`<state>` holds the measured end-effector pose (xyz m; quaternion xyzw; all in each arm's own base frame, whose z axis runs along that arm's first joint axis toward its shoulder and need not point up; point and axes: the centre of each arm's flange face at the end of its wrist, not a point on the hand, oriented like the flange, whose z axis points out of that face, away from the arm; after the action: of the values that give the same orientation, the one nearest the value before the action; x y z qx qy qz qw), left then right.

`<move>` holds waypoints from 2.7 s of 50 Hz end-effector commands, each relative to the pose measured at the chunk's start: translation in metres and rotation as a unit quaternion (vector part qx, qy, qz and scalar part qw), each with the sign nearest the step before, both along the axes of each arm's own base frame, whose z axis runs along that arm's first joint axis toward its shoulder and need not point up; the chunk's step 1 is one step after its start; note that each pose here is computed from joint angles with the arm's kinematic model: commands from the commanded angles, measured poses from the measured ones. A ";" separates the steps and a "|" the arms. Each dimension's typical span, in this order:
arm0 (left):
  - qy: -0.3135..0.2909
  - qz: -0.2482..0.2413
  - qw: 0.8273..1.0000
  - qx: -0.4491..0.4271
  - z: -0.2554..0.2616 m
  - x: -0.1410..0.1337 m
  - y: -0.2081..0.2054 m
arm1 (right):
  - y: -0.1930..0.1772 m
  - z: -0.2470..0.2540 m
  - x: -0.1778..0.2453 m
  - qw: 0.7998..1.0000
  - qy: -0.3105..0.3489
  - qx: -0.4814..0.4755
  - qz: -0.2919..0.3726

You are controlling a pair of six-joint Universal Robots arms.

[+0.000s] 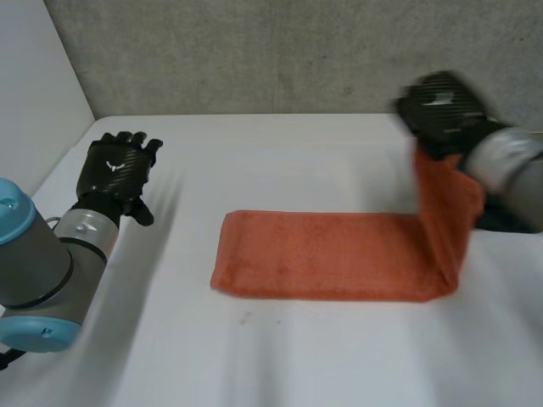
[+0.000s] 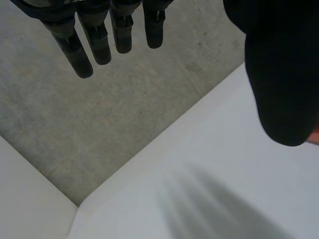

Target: Fold the laundry.

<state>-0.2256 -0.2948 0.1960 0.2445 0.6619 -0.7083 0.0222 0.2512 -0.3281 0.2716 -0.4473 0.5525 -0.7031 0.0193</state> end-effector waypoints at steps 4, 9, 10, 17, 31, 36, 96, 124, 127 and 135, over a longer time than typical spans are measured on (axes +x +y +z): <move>0.016 0.009 1.000 -0.004 0.006 0.006 -0.003 | 0.111 -0.068 0.151 0.973 0.032 0.048 0.223; 0.017 0.009 1.000 -0.003 0.006 0.006 -0.003 | 0.141 -0.102 0.172 0.961 0.054 0.077 0.262; 0.017 0.009 1.000 -0.003 0.006 0.006 -0.003 | 0.143 -0.107 0.173 0.959 0.057 0.082 0.264; 0.018 0.002 1.000 -0.004 0.006 0.002 -0.002 | 0.133 -0.112 0.166 0.970 0.063 0.091 0.218; 0.087 -0.126 0.988 0.001 0.024 -0.056 0.022 | 0.080 -0.077 0.063 0.978 -0.012 0.208 -0.016; 0.063 -0.177 0.980 0.071 -0.011 -0.086 0.038 | 0.083 -0.116 0.022 0.956 0.008 0.287 -0.058; -0.047 -0.061 0.994 0.083 -0.003 -0.064 0.055 | 0.053 -0.132 -0.059 0.954 0.008 0.251 -0.162; 0.096 -0.019 0.992 0.081 0.033 -0.043 0.038 | 0.168 -0.088 0.115 0.973 0.044 0.147 0.172; 0.104 -0.024 0.991 0.082 0.033 -0.046 0.039 | 0.136 -0.078 0.100 0.979 -0.012 0.179 0.101; 0.098 -0.106 0.983 0.117 0.014 -0.090 0.062 | 0.089 -0.066 0.067 0.954 -0.125 0.272 0.001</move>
<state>-0.2832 -0.2512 0.2261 0.1967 0.7096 -0.6689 -0.1021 0.3442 -0.2033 0.1990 -0.4459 0.6450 -0.5928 0.1840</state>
